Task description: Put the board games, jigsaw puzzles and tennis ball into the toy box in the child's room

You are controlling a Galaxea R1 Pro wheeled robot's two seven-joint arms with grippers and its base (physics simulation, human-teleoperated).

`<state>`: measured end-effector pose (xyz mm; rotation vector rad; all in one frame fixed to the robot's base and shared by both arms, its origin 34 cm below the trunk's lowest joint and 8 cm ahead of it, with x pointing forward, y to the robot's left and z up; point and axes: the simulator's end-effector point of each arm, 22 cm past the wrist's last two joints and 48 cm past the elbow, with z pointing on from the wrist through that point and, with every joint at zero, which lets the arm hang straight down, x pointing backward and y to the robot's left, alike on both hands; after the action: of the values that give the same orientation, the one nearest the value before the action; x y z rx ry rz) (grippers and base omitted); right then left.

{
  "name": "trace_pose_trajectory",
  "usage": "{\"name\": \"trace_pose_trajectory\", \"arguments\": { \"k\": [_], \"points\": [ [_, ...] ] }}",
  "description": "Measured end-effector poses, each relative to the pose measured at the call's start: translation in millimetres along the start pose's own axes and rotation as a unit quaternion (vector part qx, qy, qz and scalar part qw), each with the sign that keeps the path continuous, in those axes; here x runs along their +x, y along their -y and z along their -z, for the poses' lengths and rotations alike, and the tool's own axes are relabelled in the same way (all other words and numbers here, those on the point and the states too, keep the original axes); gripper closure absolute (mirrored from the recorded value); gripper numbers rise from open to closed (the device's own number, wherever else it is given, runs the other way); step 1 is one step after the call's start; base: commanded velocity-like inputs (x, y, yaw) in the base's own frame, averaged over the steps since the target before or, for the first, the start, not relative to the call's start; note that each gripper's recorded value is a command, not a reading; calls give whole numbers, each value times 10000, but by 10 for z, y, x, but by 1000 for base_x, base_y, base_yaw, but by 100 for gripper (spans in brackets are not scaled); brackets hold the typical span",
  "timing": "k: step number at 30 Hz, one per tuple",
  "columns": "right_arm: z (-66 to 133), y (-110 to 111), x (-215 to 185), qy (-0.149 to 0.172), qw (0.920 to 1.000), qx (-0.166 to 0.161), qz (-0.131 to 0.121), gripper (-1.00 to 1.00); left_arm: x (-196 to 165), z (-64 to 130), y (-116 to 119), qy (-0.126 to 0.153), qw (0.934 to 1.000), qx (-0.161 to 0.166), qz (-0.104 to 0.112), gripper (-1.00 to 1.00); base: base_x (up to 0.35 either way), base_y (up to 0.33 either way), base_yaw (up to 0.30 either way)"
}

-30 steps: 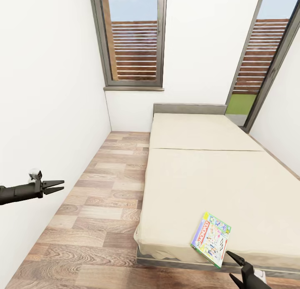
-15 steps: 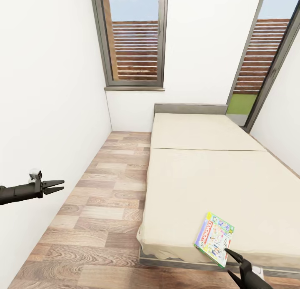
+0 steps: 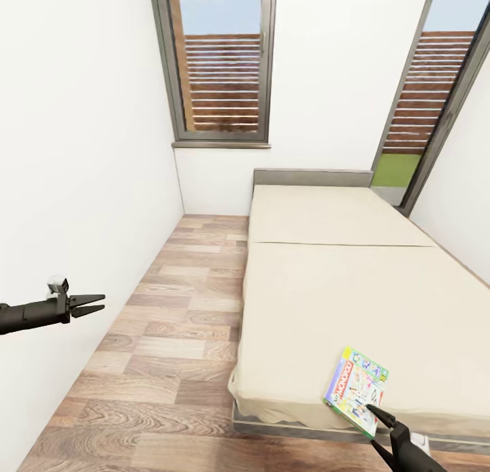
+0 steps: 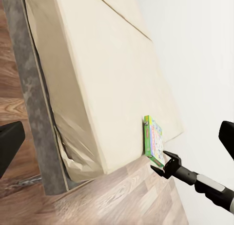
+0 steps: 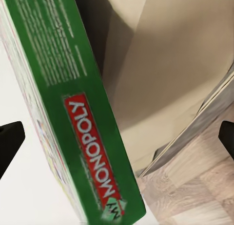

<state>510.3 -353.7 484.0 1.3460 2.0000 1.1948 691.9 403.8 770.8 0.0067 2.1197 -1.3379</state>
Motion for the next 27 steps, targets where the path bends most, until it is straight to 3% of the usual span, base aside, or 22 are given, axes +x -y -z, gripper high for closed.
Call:
{"name": "trace_pose_trajectory", "arguments": {
  "k": [19,20,27],
  "points": [
    [-5,-5,-2,-3,10000,1,5,-100,1,0,-1,1,10000,-1,2,-100,0,36,0],
    [-5,-5,-1,-3,10000,1,5,100,2,0,-2,0,10000,-1,2,-100,0,3,0],
    [3,-35,-5,3,10000,-24,-13,100,-12,5,15,3,10000,0,0,-100,0,1,0]
  ]
}}
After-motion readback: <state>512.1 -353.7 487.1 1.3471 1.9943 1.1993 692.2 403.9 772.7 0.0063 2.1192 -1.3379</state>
